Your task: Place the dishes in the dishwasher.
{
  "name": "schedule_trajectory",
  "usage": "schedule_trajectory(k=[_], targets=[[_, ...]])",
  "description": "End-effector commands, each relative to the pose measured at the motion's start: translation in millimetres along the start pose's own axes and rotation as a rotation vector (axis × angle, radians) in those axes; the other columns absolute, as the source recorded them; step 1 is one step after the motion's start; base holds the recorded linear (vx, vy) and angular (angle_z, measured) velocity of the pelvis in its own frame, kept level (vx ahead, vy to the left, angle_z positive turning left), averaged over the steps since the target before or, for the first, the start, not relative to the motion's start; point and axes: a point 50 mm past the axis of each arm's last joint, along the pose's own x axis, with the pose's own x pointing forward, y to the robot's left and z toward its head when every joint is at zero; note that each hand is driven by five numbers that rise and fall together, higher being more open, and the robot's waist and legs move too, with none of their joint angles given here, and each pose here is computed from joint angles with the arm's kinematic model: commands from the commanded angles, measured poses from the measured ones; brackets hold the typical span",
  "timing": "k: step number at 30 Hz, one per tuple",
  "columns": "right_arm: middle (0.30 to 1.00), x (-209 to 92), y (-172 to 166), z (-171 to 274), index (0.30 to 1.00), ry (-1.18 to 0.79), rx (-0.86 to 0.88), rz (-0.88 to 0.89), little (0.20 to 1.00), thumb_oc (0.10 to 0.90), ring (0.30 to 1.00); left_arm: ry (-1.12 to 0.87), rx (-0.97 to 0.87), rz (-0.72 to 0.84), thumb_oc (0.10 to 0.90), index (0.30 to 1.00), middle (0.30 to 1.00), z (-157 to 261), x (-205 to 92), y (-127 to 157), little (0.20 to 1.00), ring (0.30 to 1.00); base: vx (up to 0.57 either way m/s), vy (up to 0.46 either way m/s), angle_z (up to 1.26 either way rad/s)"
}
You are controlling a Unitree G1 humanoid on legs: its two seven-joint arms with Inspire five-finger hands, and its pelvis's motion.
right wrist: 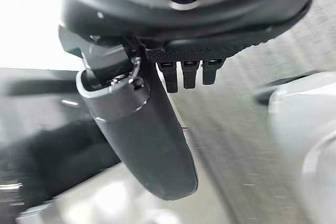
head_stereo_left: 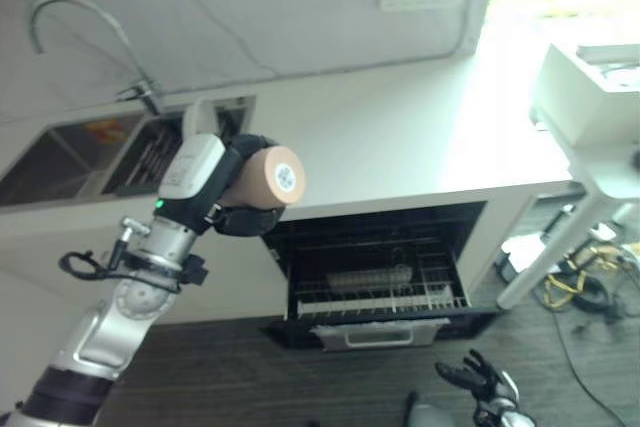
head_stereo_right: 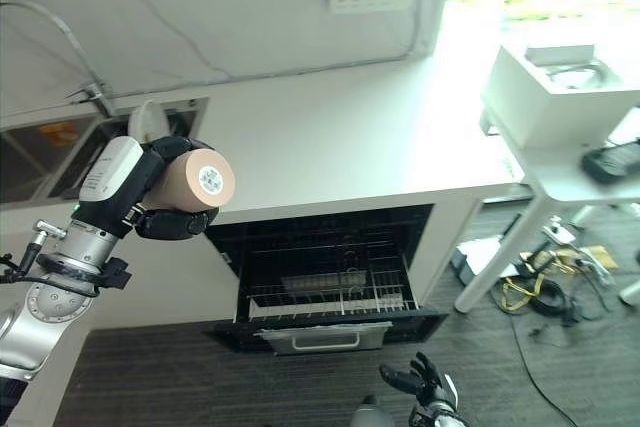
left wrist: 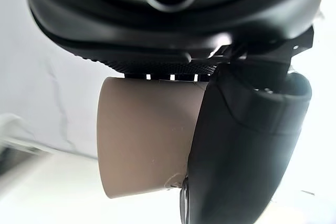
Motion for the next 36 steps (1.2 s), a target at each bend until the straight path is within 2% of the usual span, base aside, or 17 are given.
schedule_trajectory(k=[1,8,13,18,19,23,26,30,31,33,36], targets=[[0.900,1,4,58,0.900,-0.327,-0.089,0.000,0.900,0.800,0.900,-0.193,0.063,0.257,0.400,0.300,0.300,28,30,52,0.300,0.300,-0.03,0.023,-0.48],[0.900,-42,13,122,0.900,-0.756,-0.185,0.093,0.900,0.800,0.900,-0.131,0.062,0.313,0.400,0.300,0.300,15,29,53,0.300,0.300,-0.04,0.029,-0.38],[0.900,-63,4,146,0.900,-0.906,-0.135,0.084,0.900,0.800,0.900,-0.097,0.053,0.332,0.400,0.300,0.300,10,25,50,0.300,0.300,-0.01,0.036,-0.18],[0.900,-110,8,187,0.900,-1.273,-0.090,0.203,0.900,0.800,0.900,-0.053,-0.016,0.368,0.400,0.300,0.300,6,14,43,0.300,0.300,0.02,0.067,-0.19],[0.900,-126,15,203,0.900,-1.398,-0.084,0.277,0.900,0.800,0.900,-0.040,-0.125,0.387,0.400,0.300,0.300,6,13,39,0.300,0.300,0.02,0.049,-0.12],[0.900,-148,38,229,0.900,-1.586,-0.066,0.396,0.900,0.800,0.900,-0.036,-0.441,0.396,0.400,0.300,0.300,13,13,16,0.300,0.300,0.01,0.005,0.03],[0.900,-160,66,253,0.900,-1.653,0.070,0.572,0.900,0.800,0.900,-0.061,-0.674,0.399,0.400,0.300,0.300,29,19,-12,0.300,0.300,-0.05,-0.058,0.15],[0.900,-164,87,259,0.900,-1.641,0.007,0.628,0.900,0.800,0.900,-0.070,-0.964,0.402,0.400,0.300,0.300,35,19,-24,0.300,0.300,-0.01,-0.056,0.38],[0.900,-161,98,259,0.900,-1.594,-0.013,0.655,0.900,0.800,0.900,-0.073,-1.130,0.398,0.400,0.300,0.300,39,17,-31,0.300,0.300,0.00,-0.081,0.34],[0.900,-159,104,257,0.900,-1.566,-0.037,0.670,0.900,0.800,0.900,-0.074,-1.261,0.388,0.400,0.300,0.300,41,17,-37,0.300,0.300,-0.01,-0.082,0.31],[0.900,-154,118,254,0.900,-1.505,-0.087,0.734,0.900,0.800,0.900,-0.032,-1.646,0.400,0.400,0.300,0.300,43,19,-54,0.300,0.300,-0.04,-0.092,0.31]])
